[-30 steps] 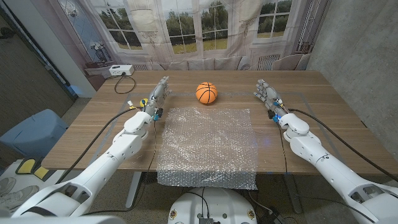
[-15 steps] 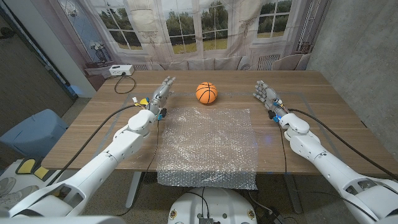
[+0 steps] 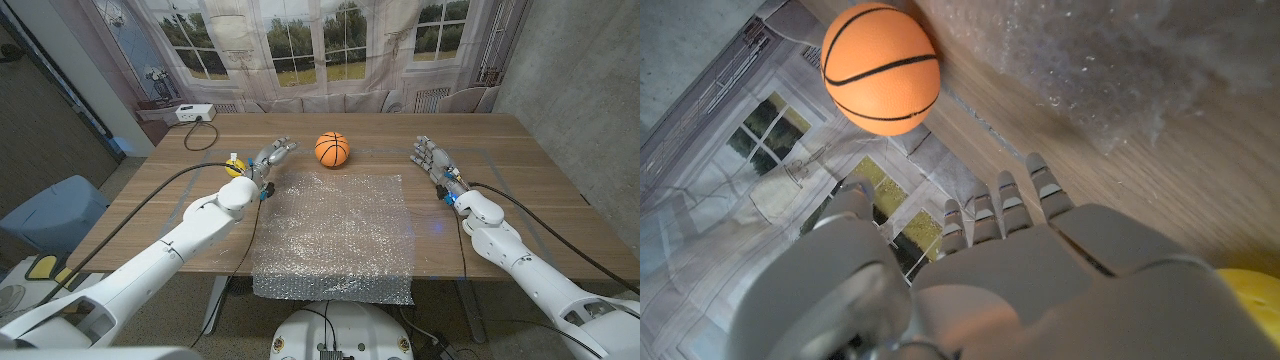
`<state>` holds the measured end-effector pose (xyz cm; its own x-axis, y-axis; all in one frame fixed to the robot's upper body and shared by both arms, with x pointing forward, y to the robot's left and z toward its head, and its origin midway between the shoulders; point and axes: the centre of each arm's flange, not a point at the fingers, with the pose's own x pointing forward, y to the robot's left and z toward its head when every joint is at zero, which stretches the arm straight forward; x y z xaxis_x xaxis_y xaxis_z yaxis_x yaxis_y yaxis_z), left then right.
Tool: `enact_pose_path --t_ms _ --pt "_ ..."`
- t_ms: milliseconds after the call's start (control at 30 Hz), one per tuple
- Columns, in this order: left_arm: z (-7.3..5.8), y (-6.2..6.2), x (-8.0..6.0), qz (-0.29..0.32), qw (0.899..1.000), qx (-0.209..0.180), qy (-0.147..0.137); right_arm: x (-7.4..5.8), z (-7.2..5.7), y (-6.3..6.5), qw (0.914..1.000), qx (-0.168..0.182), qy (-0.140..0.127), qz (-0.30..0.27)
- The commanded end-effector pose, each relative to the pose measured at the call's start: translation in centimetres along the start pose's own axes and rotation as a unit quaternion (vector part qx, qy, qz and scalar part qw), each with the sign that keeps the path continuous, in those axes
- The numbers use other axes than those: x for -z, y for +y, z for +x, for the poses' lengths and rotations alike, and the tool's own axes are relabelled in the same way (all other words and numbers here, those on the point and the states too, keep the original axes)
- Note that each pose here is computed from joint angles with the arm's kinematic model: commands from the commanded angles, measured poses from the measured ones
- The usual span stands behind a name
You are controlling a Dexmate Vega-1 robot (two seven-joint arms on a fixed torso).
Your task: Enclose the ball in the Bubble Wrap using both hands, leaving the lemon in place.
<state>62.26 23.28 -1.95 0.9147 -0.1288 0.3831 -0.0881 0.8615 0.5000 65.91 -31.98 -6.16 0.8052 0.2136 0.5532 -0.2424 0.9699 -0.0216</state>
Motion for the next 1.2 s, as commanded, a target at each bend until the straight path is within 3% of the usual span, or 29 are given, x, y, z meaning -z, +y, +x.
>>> enact_pose_path --t_ms 33,167,333,367,400,433,467,867,1200 --pt "-2.4 -0.5 -2.1 0.181 0.982 -0.040 0.042 0.7 -2.1 -0.4 1.0000 0.007 -0.002 0.004" --pt "-3.2 -0.6 -2.8 0.239 0.967 -0.062 0.057 0.9 -2.2 -0.5 0.9999 0.007 -0.003 0.007" --pt "-4.1 -0.7 -4.1 0.314 0.943 -0.077 0.085 1.0 -2.3 -0.5 0.9999 0.007 -0.005 0.009" --pt "-4.2 -0.9 -4.6 0.342 0.931 -0.072 0.100 1.0 -2.4 -0.5 0.9999 0.007 -0.005 0.010" --pt "-4.2 -0.9 -4.6 0.345 0.930 -0.071 0.103 1.0 -2.4 -0.5 0.9999 0.007 -0.005 0.010" --pt "-4.2 -1.1 -5.2 0.372 0.918 -0.065 0.120 1.1 -2.4 -0.5 0.9999 0.008 -0.006 0.010" --pt "-4.2 -1.1 -5.3 0.384 0.912 -0.061 0.127 1.1 -2.4 -0.5 0.9999 0.008 -0.006 0.011" --pt "-3.5 -2.2 -5.6 0.458 0.869 -0.014 0.189 1.3 -2.7 -0.8 0.9998 0.017 -0.008 0.012" --pt "-2.5 -2.9 -5.7 0.513 0.836 -0.026 0.194 1.5 -2.2 -0.9 0.9996 0.022 -0.007 0.015"
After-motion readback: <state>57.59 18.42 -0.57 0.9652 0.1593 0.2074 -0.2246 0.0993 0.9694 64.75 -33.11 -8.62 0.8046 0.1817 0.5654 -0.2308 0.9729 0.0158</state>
